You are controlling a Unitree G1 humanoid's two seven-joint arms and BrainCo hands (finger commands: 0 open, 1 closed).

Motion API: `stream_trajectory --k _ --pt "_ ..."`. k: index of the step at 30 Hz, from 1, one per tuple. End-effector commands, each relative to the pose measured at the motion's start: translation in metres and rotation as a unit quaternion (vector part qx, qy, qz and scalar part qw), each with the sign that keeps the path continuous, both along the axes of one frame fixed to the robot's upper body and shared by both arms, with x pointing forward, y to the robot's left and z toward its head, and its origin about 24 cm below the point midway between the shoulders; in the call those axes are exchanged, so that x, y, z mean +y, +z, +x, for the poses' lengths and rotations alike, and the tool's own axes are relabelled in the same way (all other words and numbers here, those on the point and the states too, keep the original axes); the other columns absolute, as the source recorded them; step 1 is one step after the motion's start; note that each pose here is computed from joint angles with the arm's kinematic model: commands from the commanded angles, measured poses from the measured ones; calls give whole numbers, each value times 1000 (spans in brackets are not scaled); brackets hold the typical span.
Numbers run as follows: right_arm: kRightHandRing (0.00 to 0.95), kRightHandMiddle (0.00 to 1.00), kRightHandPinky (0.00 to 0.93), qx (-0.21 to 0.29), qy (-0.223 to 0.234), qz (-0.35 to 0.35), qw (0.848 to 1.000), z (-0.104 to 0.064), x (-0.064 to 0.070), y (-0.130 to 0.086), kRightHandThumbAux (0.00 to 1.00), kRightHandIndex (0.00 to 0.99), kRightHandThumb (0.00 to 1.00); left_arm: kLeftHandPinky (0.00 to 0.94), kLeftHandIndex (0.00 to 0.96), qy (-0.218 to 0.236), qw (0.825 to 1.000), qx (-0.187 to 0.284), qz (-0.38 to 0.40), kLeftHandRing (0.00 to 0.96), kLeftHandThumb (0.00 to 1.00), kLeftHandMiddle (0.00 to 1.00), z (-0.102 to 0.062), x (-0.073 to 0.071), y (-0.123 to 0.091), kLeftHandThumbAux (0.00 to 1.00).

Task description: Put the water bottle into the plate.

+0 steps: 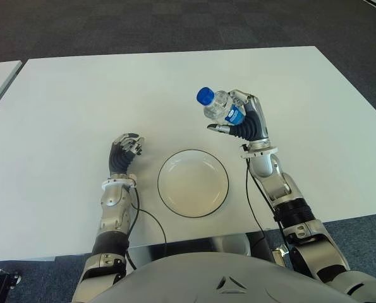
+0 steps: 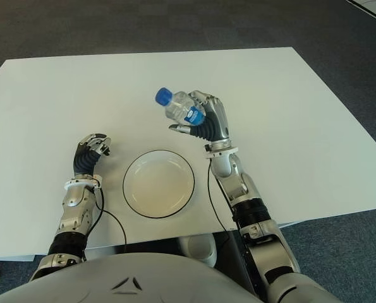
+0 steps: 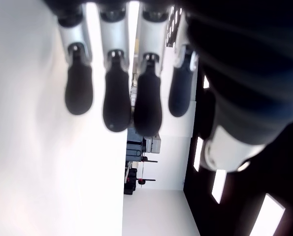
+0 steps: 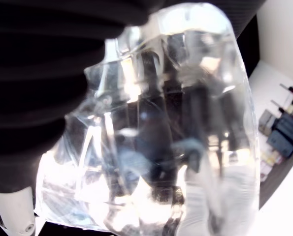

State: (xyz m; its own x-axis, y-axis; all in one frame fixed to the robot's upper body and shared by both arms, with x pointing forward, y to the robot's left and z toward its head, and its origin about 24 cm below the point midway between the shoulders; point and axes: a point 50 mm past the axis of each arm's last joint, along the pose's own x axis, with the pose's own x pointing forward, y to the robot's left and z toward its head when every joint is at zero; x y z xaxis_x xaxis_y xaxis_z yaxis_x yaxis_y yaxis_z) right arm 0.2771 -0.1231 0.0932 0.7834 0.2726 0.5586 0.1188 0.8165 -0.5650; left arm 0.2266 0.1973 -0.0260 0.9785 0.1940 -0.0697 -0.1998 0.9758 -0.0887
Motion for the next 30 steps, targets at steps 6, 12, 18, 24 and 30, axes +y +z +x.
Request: stream_trajectory --k 6,12,18,24,30 --pt "890 904 876 -25 141 -24 989 -11 11 -1 720 439 710 632 437 2 1000 19 -8 644 710 660 -3 -3 -7 711" --pt "893 906 883 -10 201 -70 977 -12 14 -4 718 439 712 636 437 1 1000 17 -4 652 710 668 -3 -3 -6 711" --pt "895 902 887 35 263 -118 957 -17 19 -9 717 439 714 641 437 1 1000 20 6 660 709 676 -3 -3 -6 712" --pt "893 898 884 87 296 -166 937 -23 22 -19 717 440 715 637 437 1 1000 25 3 660 709 677 -3 -3 -6 712" --pt "891 901 882 111 304 -211 922 -27 26 -27 718 440 714 628 437 0 1000 26 -3 649 709 667 -3 -3 -6 712"
